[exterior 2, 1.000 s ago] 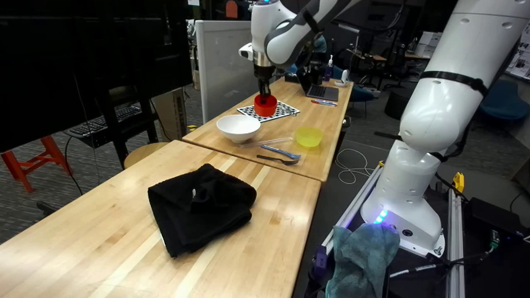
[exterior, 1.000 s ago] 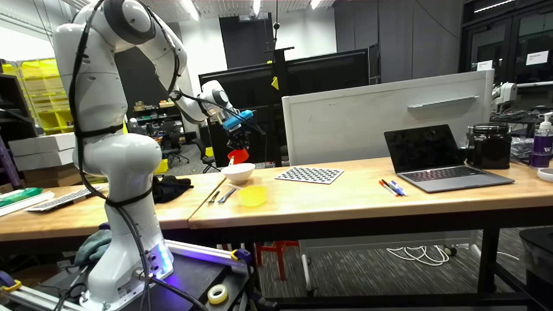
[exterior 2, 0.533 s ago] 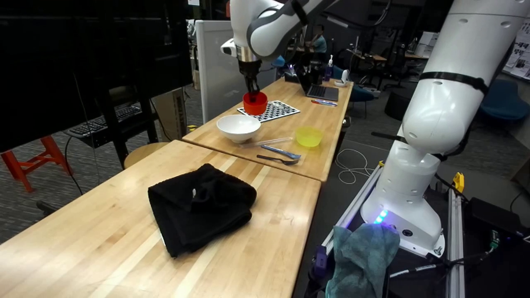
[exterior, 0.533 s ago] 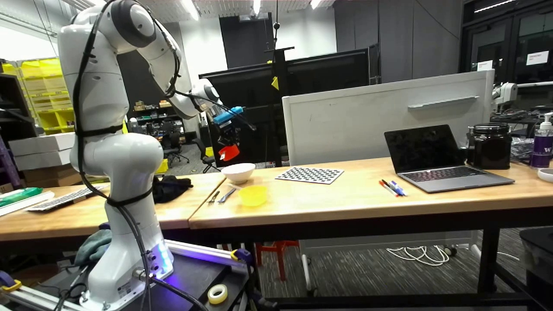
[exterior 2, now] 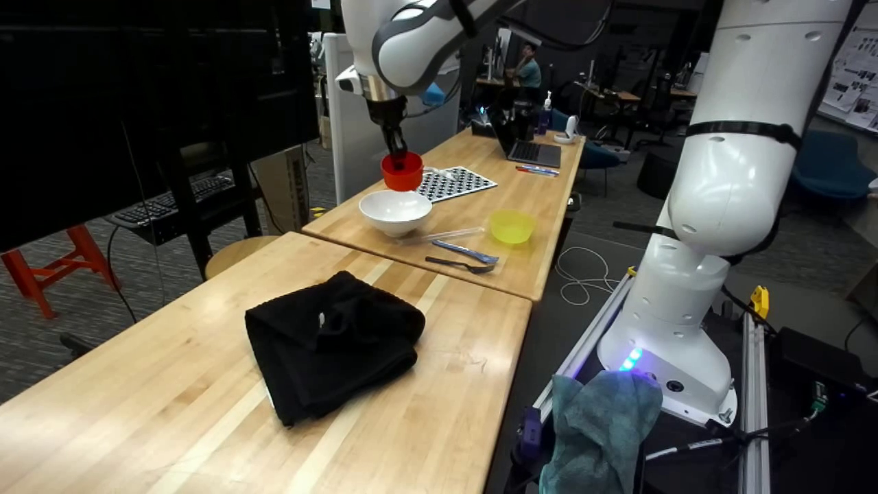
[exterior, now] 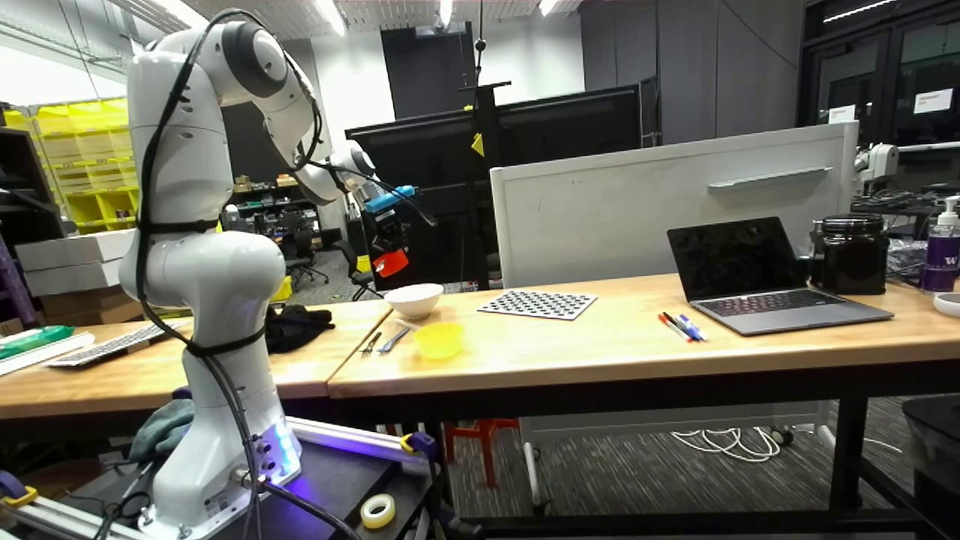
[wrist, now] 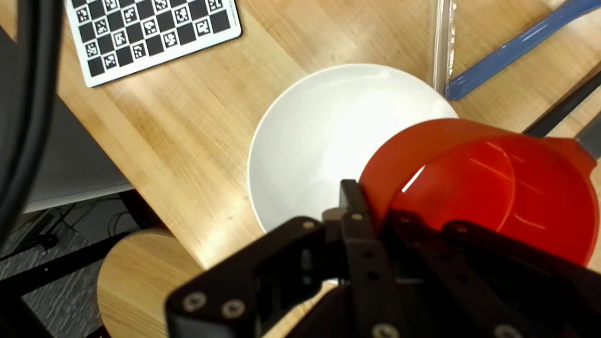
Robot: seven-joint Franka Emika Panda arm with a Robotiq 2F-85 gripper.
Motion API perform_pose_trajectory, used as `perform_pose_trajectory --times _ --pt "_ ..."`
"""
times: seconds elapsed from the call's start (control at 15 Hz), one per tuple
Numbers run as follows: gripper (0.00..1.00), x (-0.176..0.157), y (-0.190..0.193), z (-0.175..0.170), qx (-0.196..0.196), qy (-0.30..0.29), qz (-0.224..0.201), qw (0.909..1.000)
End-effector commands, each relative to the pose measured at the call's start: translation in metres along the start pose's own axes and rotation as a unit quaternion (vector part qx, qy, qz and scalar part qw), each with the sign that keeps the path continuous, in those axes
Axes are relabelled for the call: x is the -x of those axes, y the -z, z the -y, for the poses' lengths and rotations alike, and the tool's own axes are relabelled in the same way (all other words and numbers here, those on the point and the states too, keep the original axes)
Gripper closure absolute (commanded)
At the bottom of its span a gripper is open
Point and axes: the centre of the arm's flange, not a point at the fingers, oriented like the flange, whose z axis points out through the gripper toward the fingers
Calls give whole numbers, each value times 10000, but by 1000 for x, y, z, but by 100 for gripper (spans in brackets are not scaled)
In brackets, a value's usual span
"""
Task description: Pick up the small orange pot and put it inside the white bowl
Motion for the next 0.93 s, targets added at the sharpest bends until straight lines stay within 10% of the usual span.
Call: perform_pose_trajectory --times 0.0,0.87 --pt "99 -26 5 -17 -140 92 96 9998" --pt "99 -65 -4 -57 -469 73 202 9987"
